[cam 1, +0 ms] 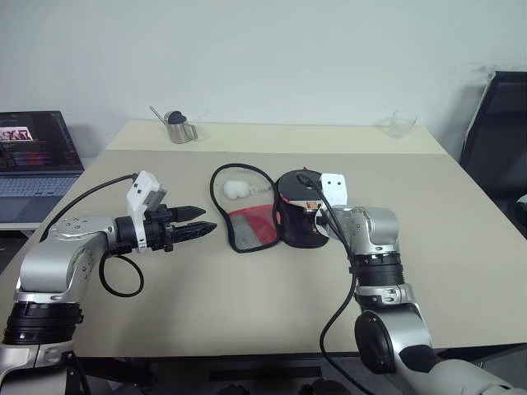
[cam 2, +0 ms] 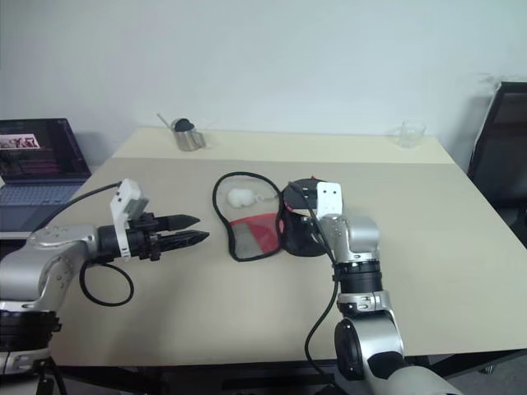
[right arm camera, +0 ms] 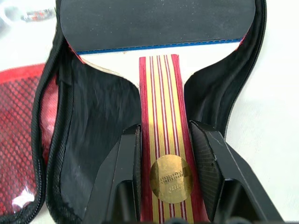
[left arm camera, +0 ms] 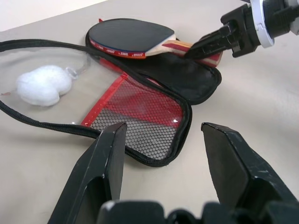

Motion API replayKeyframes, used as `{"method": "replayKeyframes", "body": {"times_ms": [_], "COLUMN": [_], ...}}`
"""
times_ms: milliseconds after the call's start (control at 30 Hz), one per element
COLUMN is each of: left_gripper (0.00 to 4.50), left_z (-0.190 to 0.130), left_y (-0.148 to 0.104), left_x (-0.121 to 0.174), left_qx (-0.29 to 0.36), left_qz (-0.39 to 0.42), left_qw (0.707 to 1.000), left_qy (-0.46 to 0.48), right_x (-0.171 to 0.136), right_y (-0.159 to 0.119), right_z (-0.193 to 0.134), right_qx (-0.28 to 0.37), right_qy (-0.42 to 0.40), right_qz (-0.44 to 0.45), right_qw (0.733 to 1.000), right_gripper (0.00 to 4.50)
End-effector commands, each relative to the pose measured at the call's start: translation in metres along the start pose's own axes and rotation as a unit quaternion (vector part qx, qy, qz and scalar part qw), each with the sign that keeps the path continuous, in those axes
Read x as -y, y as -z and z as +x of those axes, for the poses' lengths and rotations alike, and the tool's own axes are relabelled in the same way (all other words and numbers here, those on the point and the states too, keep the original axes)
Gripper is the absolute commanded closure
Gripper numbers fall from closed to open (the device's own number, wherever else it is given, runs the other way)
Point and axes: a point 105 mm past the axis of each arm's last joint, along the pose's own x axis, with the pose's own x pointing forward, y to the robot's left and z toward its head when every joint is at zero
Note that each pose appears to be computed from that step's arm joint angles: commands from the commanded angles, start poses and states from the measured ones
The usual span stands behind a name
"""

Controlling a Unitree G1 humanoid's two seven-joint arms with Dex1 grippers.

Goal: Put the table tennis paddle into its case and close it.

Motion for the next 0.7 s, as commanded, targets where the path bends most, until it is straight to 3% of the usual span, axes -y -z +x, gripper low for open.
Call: {"method": "replayKeyframes", "body": {"times_ms": [33,333,633,700], "left_gripper": [1.71,1.71,1.71,1.71], "left_z": [-0.007,-0.008,-0.006,-0.007], "left_y": [-0.015,-0.015,-0.015,-0.015], "left_x": [-0.001,-0.001,-0.001,-0.002], "left_qx": [0.018,0.016,0.016,0.015], "left_qz": [0.022,0.022,0.023,0.022], "left_qw": [1.000,1.000,1.000,1.000], "left_qy": [-0.008,-0.008,-0.008,-0.012], "right_x": [-0.003,-0.020,-0.033,-0.033], "right_y": [-0.010,-0.007,-0.005,-0.004], "right_z": [-0.009,-0.011,-0.008,-0.007], "right_qx": [0.025,0.015,0.011,0.010], "right_qy": [-0.003,-0.042,-0.056,-0.058], "right_qz": [0.003,0.010,0.011,0.009], "right_qw": [1.000,0.999,0.998,0.998], "right_gripper": [3.28,3.28,0.21,0.03]}}
